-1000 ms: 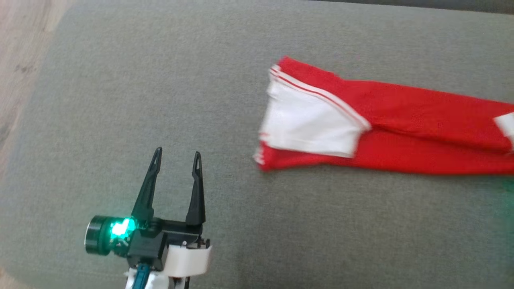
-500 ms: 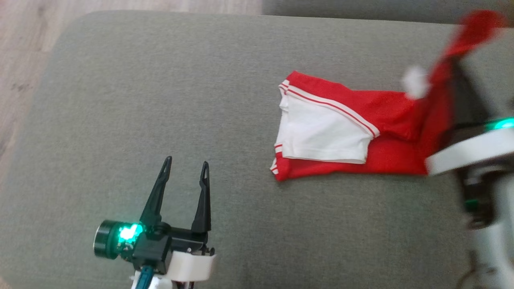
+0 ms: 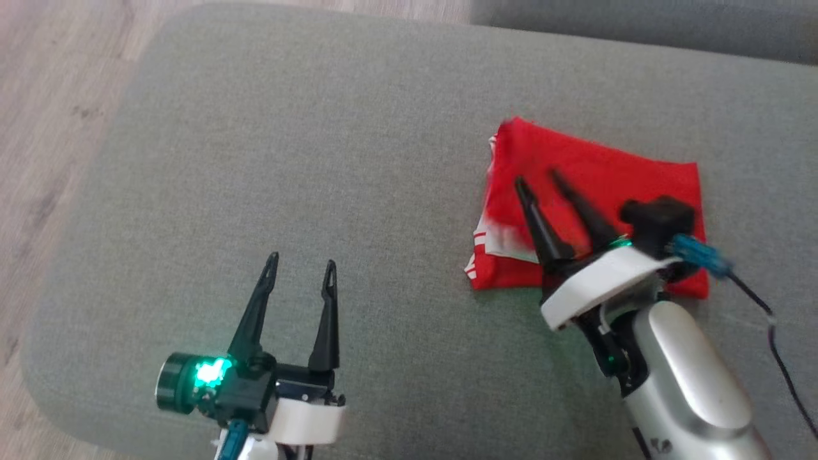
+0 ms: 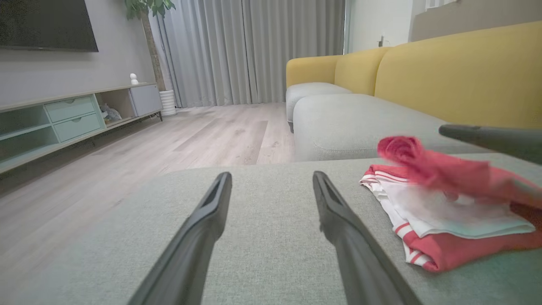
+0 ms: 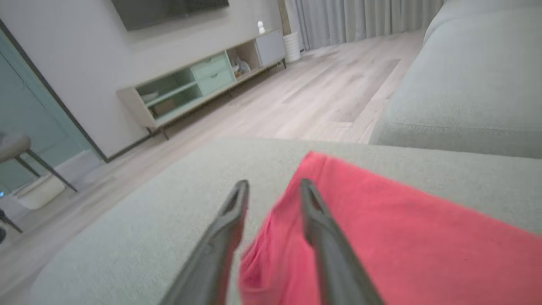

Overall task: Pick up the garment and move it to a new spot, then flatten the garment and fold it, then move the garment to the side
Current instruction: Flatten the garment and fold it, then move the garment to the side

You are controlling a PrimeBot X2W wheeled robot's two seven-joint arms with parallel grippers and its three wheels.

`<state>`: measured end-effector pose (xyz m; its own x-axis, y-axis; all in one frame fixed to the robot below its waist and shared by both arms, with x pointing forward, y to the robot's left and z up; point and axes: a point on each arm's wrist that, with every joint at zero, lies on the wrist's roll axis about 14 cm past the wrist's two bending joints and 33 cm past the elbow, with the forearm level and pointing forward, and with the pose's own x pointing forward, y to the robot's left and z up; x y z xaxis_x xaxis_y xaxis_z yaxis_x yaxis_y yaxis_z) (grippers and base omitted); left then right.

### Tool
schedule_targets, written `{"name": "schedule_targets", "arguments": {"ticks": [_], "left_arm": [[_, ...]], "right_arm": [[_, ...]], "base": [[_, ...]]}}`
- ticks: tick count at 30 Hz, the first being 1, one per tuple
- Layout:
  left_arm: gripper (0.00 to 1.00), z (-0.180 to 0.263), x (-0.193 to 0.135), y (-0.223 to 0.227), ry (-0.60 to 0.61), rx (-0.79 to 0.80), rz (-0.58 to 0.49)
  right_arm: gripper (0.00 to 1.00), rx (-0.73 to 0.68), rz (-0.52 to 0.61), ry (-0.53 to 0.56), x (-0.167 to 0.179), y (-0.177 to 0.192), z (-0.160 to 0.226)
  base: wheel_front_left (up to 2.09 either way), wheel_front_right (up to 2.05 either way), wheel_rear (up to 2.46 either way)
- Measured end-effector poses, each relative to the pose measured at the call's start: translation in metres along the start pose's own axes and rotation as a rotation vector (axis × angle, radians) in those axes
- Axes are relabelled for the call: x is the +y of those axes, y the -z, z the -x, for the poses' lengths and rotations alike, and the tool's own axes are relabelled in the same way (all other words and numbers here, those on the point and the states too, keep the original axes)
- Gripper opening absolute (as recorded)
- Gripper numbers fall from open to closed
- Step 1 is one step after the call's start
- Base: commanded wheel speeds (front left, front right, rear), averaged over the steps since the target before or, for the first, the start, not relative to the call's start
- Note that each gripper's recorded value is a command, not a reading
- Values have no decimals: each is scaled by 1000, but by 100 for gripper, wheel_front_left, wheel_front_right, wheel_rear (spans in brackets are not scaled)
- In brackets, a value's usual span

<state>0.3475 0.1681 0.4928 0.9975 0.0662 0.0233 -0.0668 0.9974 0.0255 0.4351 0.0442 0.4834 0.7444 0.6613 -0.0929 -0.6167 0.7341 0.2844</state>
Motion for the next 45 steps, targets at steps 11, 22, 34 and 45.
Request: {"name": "schedule_targets", "arguments": {"ticks": [11, 22, 34, 45], "left_arm": [[100, 25, 0, 5, 4, 15, 57], [100, 47, -11, 2, 58, -6, 39], [100, 57, -4, 17, 43, 38, 62], [100, 58, 0, 17, 28, 37, 64]], "right_arm": [[100, -295, 232, 171, -49, -68, 56], [100, -170, 181, 443, -76, -2, 184], [100, -160, 162, 445, -62, 9, 192], [100, -160, 154, 438, -59, 11, 189]], "base": [[0, 0, 0], [0, 0, 0], [0, 0, 0], [0, 0, 0]]}}
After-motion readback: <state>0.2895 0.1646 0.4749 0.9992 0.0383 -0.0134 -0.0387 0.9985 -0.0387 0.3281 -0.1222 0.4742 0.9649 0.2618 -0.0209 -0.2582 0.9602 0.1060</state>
